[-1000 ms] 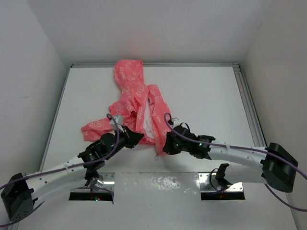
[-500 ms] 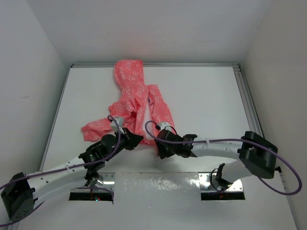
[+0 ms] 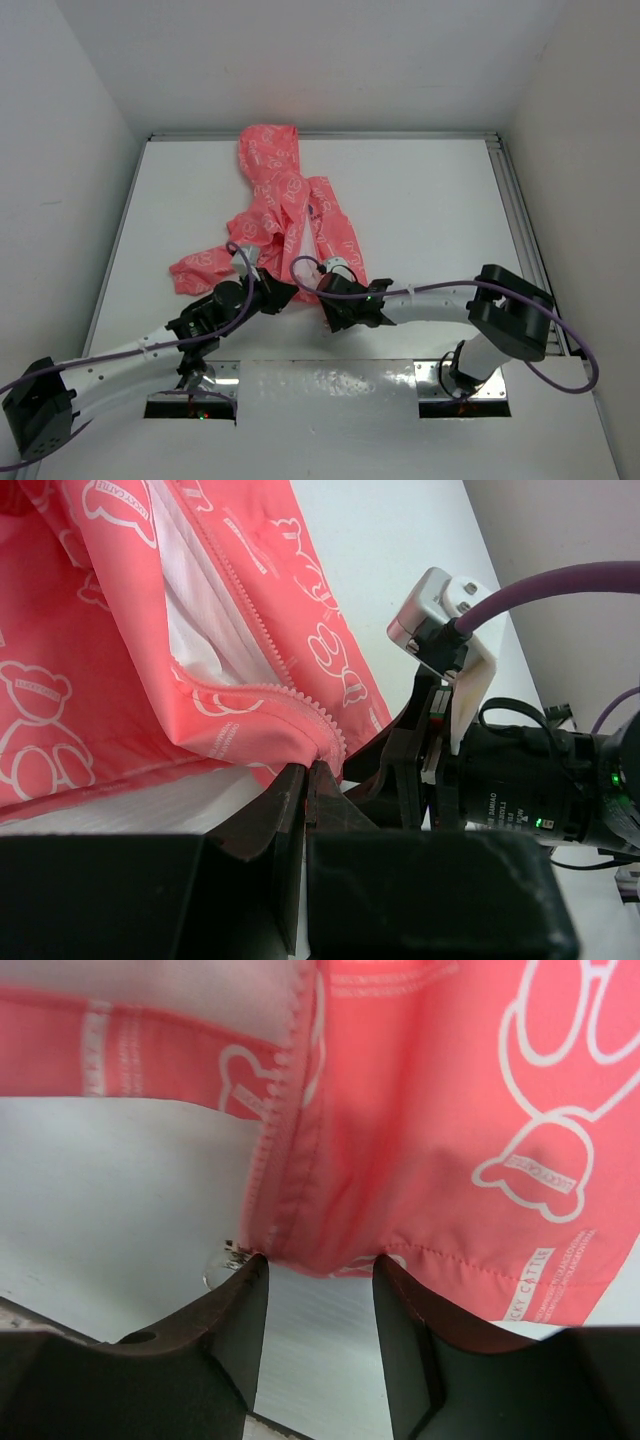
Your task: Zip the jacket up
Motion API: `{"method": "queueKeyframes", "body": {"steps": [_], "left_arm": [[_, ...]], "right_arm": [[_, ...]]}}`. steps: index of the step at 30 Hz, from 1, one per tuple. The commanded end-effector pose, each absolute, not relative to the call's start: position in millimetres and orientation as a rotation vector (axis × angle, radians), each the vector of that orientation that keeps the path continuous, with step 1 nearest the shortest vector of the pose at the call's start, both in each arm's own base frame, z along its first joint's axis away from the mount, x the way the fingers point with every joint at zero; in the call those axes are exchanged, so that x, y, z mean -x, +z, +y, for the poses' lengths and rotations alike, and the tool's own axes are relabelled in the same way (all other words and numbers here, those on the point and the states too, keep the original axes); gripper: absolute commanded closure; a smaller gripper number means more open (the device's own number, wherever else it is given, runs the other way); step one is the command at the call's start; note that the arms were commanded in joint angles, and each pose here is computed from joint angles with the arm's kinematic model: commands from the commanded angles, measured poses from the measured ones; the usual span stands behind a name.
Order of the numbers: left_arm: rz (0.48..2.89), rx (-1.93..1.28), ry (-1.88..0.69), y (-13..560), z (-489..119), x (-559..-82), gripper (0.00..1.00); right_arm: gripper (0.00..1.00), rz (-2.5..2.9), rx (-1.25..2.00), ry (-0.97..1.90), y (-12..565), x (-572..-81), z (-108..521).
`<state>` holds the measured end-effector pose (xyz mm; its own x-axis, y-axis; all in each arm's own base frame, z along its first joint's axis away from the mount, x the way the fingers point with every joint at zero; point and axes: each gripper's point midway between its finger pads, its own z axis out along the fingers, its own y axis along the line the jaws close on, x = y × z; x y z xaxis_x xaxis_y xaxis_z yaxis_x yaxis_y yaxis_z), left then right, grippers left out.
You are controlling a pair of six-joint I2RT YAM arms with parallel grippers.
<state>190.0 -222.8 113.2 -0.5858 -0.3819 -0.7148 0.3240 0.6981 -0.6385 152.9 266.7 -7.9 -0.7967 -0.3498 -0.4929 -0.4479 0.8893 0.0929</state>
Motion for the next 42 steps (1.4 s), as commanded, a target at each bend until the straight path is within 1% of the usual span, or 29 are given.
{"method": "queueKeyframes", "body": {"steps": [1,2,7,10,20,22,23,25,26,29,30,32,37,40,41,42], "left_arm": [[1.943,0.051,-0.971,122,-225,-194,1.0],[1.931,0.059,-0.979,124,-225,-195,1.0],[1.945,0.06,-0.969,119,-224,-194,1.0],[1.938,0.068,-0.975,119,-222,-194,1.0],[1.931,0.069,-0.965,122,-220,-194,1.0],[1.925,0.075,-0.975,124,-221,-194,1.0],[1.927,0.069,-0.973,125,-221,-194,1.0],[1.93,0.071,-0.973,124,-221,-194,1.0],[1.933,0.072,-0.978,122,-221,-193,1.0],[1.932,0.068,-0.983,125,-222,-193,1.0],[1.935,0.067,-0.966,124,-221,-194,1.0],[1.927,0.072,-0.968,125,-220,-194,1.0],[1.917,0.067,-0.98,130,-221,-194,1.0],[1.909,0.062,-1.007,134,-226,-193,1.0],[1.913,0.056,-1.009,136,-227,-193,1.0],[1.919,0.05,-1.013,137,-229,-193,1.0]], "right_arm": [[0.54,2.528,0.56,0.285,7,-164,284],[0.55,2.523,0.565,0.236,7,-165,280],[0.56,2.491,0.58,0.253,14,-164,290],[0.57,2.483,0.559,0.195,9,-169,284],[0.63,2.533,0.528,0.189,-16,-161,277],[0.71,2.54,0.504,0.181,-20,-160,273],[0.77,2.543,0.496,0.182,-21,-159,272],[0.82,2.541,0.473,0.198,-22,-158,271],[0.86,2.539,0.461,0.209,-21,-158,272],[0.91,2.538,0.435,0.259,-19,-154,271],[0.95,2.539,0.439,0.277,-17,-153,273],[1.0,2.546,0.438,0.301,-17,-150,274],[1.0,2.51,0.395,0.365,-6,-151,274],[1.0,2.424,0.335,0.509,14,-153,281],[1.0,2.345,0.292,0.622,37,-157,292],[1.0,2.329,0.276,0.644,37,-155,287]]}}
